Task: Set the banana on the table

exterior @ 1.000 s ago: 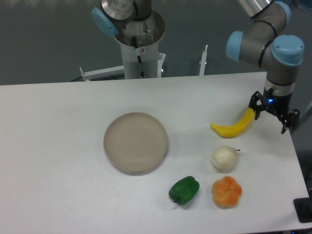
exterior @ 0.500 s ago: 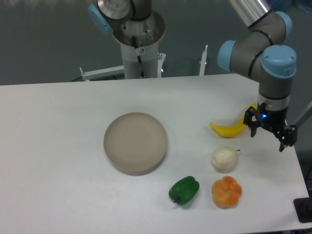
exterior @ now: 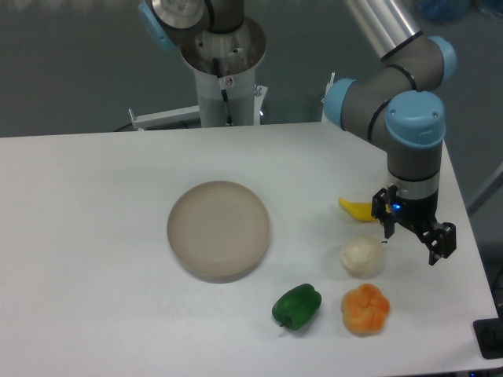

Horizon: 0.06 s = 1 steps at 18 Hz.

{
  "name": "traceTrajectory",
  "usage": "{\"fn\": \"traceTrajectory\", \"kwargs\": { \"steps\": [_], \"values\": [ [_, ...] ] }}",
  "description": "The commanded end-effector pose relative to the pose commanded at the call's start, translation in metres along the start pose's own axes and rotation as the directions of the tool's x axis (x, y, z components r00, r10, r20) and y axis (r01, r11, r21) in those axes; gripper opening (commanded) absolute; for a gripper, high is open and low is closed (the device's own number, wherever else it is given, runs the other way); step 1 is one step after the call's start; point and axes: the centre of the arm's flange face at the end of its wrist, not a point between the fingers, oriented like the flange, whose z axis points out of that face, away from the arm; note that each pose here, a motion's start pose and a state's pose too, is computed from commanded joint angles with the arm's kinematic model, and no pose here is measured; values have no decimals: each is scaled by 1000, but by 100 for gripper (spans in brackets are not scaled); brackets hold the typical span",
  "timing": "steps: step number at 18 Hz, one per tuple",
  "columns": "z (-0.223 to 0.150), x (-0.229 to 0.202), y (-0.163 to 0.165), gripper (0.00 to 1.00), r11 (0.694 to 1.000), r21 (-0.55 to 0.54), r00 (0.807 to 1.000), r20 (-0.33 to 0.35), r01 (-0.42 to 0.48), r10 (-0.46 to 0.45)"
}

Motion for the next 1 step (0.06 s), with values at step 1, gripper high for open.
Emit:
{"fn": "traceTrajectory", "kwargs": {
  "steps": [1],
  "values": [
    [0,0,0,100,1000,0,1000,0,-2,2]
  ]
}}
